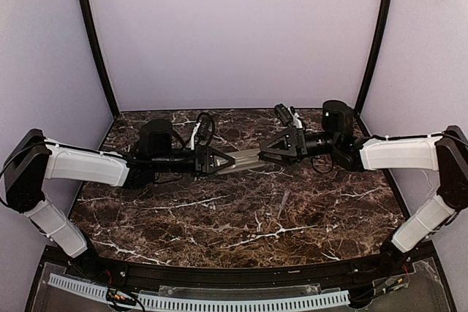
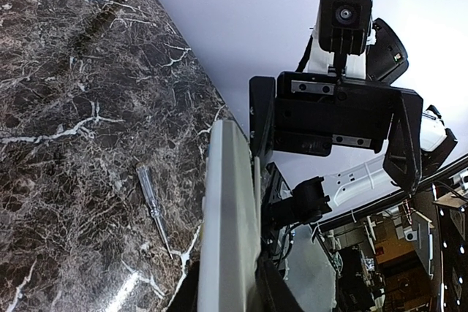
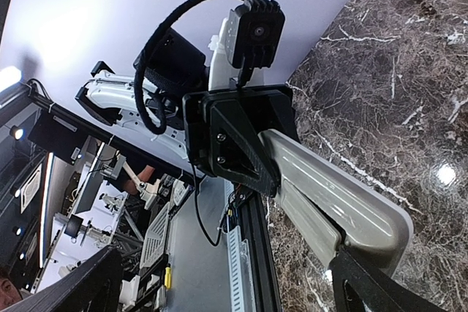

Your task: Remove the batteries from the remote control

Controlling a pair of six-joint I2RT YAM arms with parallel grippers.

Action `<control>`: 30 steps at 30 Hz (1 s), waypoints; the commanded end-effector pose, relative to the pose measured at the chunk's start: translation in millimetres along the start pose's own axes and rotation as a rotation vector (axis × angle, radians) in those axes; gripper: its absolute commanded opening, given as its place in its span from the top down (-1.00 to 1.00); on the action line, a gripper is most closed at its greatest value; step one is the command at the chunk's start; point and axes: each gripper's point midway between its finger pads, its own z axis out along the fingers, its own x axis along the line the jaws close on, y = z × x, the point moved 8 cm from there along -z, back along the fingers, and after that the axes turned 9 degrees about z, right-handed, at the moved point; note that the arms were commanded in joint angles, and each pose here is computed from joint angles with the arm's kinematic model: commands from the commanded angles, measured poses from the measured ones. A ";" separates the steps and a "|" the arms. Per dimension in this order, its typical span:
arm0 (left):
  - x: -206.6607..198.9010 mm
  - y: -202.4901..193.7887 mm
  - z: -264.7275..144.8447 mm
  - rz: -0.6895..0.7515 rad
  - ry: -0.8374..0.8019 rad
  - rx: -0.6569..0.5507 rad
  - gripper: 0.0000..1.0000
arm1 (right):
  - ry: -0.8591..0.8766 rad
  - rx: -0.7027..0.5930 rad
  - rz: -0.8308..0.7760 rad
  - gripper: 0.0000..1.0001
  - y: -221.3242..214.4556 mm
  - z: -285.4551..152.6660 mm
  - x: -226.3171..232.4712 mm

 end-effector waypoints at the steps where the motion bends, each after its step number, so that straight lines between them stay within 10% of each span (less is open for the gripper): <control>1: 0.5 8.5 2.7 0.046 0.024 -0.067 0.99 | 0.109 0.152 -0.034 -0.97 -17.1 23.9 23.4; 30: 16.6 4.4 2.3 0.018 0.086 -0.055 0.99 | 0.103 0.153 -0.041 -0.97 -11.2 26.7 25.5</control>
